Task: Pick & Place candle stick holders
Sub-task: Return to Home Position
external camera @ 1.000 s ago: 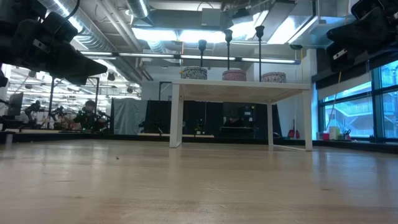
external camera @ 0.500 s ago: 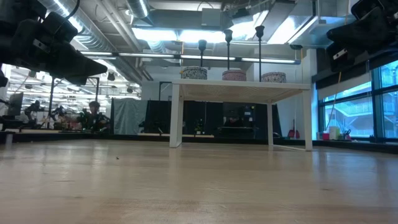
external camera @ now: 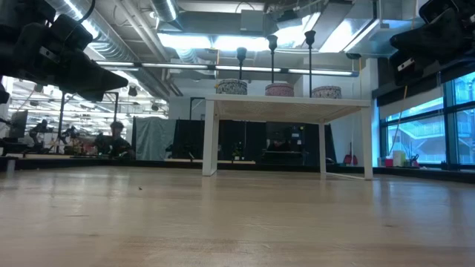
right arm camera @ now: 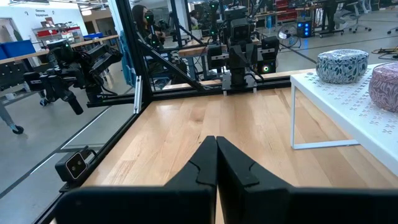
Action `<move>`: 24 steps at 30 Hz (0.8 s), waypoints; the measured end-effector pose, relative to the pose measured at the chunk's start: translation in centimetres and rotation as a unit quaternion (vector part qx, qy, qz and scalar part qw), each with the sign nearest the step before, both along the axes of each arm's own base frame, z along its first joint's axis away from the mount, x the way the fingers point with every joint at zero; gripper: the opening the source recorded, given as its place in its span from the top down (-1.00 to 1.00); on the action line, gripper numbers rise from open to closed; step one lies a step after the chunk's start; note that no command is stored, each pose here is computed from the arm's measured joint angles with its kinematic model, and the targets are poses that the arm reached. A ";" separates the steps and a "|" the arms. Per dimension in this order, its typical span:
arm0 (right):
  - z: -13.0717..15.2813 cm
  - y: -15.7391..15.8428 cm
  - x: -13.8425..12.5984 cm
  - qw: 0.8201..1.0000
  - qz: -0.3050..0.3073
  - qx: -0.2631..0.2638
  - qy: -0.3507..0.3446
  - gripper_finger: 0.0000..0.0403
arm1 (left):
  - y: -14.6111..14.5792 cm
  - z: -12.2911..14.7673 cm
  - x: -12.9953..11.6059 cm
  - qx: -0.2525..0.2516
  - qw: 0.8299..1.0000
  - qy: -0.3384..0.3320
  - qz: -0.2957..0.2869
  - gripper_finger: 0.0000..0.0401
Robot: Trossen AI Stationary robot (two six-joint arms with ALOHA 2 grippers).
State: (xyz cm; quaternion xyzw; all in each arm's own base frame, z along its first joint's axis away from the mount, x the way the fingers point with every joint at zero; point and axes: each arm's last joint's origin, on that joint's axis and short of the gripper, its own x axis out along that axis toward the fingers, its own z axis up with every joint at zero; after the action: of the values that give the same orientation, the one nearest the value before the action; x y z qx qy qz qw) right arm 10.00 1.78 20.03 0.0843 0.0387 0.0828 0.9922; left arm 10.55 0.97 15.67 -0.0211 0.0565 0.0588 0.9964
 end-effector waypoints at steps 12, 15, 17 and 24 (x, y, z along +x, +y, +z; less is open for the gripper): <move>0.0 0.0 0.0 1.000 0.000 0.000 0.000 1.00 | 0.0 0.0 0.0 0.000 1.000 0.000 0.000 0.97; 0.0 0.0 0.0 1.000 0.000 0.000 0.000 1.00 | 0.0 0.0 0.0 0.000 1.000 0.000 0.000 0.96; 0.0 0.0 0.0 1.000 0.000 0.000 0.000 1.00 | 0.0 0.0 0.0 0.000 1.000 0.000 0.000 0.96; 0.0 0.0 0.0 1.000 0.000 0.000 0.000 1.00 | 0.0 0.0 0.0 0.000 1.000 0.000 0.000 0.96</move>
State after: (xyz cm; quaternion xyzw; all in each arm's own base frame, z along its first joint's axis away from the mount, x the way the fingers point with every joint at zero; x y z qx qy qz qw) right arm 10.00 1.78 20.03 0.0843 0.0388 0.0828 0.9922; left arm 10.55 0.97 15.67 -0.0209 0.0566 0.0588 0.9964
